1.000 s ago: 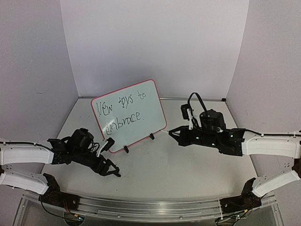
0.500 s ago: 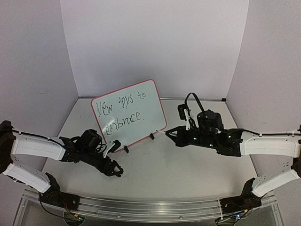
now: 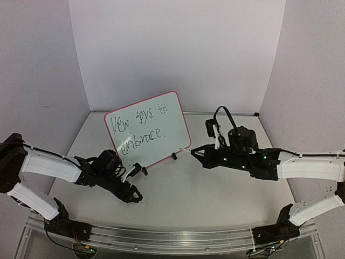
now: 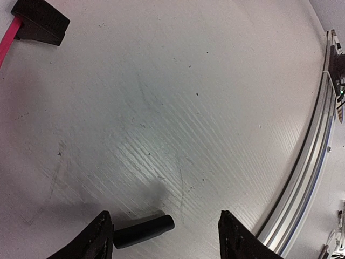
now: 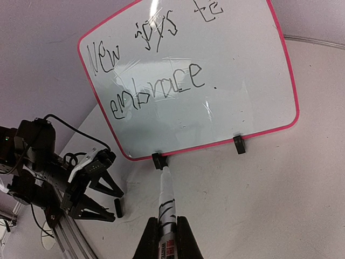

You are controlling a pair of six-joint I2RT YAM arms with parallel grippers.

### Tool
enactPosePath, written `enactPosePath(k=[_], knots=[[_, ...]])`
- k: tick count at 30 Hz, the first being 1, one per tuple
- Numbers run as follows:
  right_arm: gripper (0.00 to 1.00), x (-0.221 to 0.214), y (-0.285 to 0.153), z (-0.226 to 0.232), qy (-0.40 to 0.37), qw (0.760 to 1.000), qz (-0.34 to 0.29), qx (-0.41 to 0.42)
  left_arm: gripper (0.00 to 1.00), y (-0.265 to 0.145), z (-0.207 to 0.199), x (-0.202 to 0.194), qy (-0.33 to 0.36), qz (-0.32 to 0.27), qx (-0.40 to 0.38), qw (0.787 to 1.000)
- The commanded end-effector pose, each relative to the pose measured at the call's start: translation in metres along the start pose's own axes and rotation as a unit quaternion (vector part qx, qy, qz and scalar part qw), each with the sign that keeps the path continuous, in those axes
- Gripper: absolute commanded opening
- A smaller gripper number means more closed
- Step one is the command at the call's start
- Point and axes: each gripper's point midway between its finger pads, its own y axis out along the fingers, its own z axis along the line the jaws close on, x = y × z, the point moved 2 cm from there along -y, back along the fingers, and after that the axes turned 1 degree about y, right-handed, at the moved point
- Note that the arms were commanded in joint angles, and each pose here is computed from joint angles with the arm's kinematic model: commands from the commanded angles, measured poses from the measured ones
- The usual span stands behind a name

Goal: Write a sentence on the whiteboard
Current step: Pick up the pen cap from the corner of the board.

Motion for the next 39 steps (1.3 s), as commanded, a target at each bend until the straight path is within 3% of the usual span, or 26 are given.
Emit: enactPosePath(k=[1, 14, 23, 39], knots=[[0.00, 0.007, -0.005, 0.005, -0.002, 1.000, -0.018, 0.008, 0.61, -0.001, -0.014, 0.003, 0.021, 0.000, -0.022, 1.000], [0.00, 0.006, -0.011, 0.003, -0.002, 1.000, -0.023, 0.005, 0.60, -0.008, -0.014, -0.016, -0.016, 0.007, 0.029, 0.999], [0.00, 0.005, -0.014, 0.002, -0.001, 1.000, -0.025, 0.007, 0.60, -0.011, -0.005, 0.004, 0.001, -0.013, 0.082, 0.997], [0.00, 0.005, -0.020, 0.000, -0.001, 1.000, -0.031, 0.005, 0.58, -0.006, -0.004, -0.019, -0.042, 0.029, 0.073, 0.996]])
